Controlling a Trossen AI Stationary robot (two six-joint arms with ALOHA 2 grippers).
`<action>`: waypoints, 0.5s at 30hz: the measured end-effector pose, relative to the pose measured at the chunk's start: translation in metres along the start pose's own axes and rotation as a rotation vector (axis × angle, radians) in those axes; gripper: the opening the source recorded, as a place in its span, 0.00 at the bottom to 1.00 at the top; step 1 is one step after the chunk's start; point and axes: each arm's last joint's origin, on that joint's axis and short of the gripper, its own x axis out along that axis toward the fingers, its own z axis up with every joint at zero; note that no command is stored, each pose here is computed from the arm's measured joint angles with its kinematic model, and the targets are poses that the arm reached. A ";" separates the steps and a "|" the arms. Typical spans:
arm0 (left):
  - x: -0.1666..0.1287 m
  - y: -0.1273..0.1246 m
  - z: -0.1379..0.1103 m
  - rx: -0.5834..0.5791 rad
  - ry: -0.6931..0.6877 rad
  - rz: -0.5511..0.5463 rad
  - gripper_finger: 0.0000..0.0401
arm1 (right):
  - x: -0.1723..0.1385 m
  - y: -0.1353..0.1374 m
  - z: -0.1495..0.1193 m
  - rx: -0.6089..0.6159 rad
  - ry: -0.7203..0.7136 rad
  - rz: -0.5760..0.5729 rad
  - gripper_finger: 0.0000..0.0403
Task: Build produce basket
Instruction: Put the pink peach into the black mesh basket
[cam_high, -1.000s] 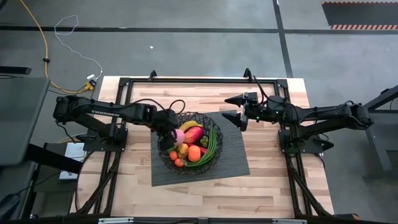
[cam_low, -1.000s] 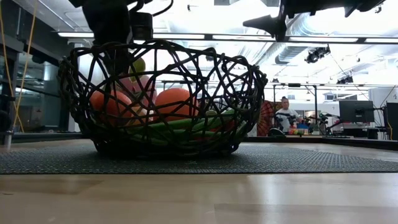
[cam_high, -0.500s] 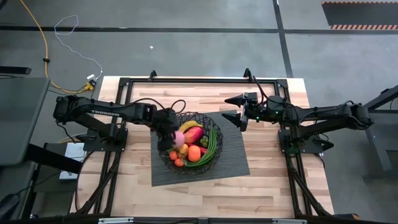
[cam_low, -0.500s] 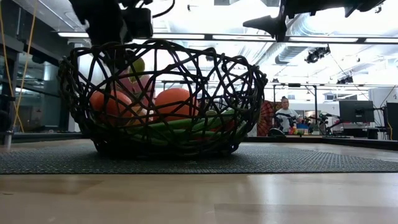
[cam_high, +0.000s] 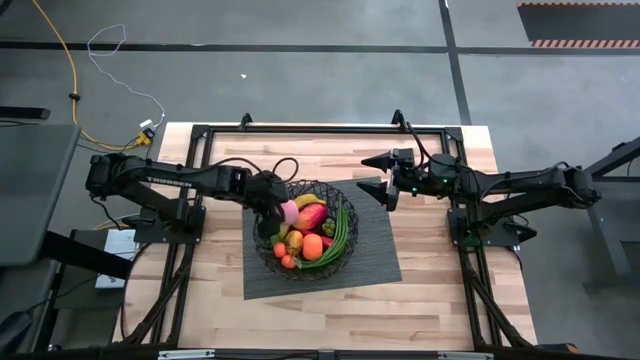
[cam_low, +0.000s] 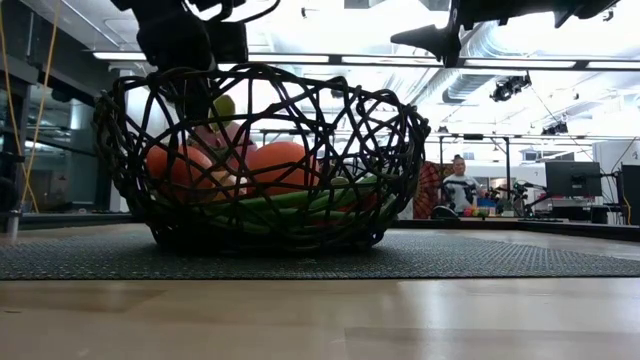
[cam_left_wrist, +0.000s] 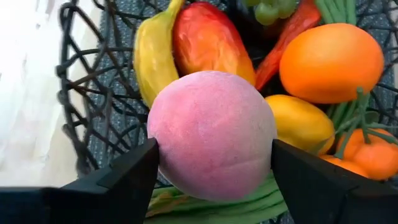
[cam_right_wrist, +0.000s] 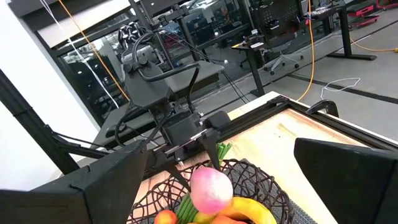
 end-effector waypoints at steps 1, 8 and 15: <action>0.000 0.000 0.000 0.005 0.001 -0.009 0.71 | 0.000 0.000 0.000 0.000 0.000 0.000 0.97; 0.000 -0.001 0.000 -0.025 0.003 -0.020 0.72 | 0.000 0.000 0.000 0.000 0.000 0.000 0.97; 0.000 -0.001 0.000 -0.052 0.007 -0.020 0.77 | 0.000 0.000 0.000 0.000 0.000 0.000 0.97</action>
